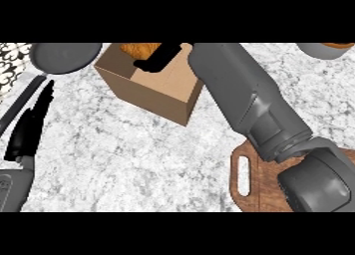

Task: Pick the croissant from the cutting board and place it in the cardboard box

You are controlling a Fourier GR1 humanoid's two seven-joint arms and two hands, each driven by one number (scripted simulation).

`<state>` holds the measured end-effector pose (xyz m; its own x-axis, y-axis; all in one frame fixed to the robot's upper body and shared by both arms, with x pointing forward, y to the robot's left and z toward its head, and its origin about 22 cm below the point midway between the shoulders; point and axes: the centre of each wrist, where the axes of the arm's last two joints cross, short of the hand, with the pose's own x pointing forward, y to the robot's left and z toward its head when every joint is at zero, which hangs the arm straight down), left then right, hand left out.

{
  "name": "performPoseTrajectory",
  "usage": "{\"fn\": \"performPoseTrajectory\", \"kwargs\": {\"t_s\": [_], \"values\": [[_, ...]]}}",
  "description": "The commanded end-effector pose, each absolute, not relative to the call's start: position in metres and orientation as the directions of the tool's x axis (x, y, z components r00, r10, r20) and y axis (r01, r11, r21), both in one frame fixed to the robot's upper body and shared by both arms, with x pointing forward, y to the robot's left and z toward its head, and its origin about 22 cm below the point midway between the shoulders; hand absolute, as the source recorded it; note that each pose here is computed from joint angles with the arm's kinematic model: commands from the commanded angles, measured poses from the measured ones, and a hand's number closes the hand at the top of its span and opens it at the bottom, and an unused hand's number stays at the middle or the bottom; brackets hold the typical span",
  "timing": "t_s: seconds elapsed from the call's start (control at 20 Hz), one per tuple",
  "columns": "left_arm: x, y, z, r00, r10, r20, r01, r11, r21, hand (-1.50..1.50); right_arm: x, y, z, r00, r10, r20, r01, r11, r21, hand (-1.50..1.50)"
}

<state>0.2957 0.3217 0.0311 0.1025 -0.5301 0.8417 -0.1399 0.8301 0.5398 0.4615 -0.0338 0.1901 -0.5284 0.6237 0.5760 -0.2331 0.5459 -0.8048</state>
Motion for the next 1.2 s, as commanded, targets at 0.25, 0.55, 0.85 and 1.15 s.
{"fn": "performPoseTrajectory", "kwargs": {"t_s": [0.25, 0.55, 0.85, 1.15], "values": [[0.308, 0.305, 0.043, 0.058, -0.533, 0.844, -0.118, 0.836, 0.536, 0.00, 0.460, -0.041, 0.160, -0.386, 0.629, 0.675, -0.323, 0.593, -0.737, -1.50], [0.305, 0.318, 0.042, 0.068, -0.537, 0.841, -0.125, 0.832, 0.541, 0.00, 0.462, -0.041, 0.172, -0.454, 0.517, 0.725, -0.256, 0.704, -0.662, -1.50], [0.303, 0.314, 0.034, 0.095, -0.524, 0.846, -0.141, 0.835, 0.532, 0.00, 0.466, -0.049, 0.185, -0.457, 0.323, 0.829, -0.234, 0.855, -0.462, -1.50], [0.294, 0.322, 0.023, 0.122, -0.531, 0.838, -0.151, 0.825, 0.545, 0.00, 0.475, -0.087, 0.185, -0.438, 0.210, 0.874, -0.238, 0.910, -0.339, -1.50]]}}
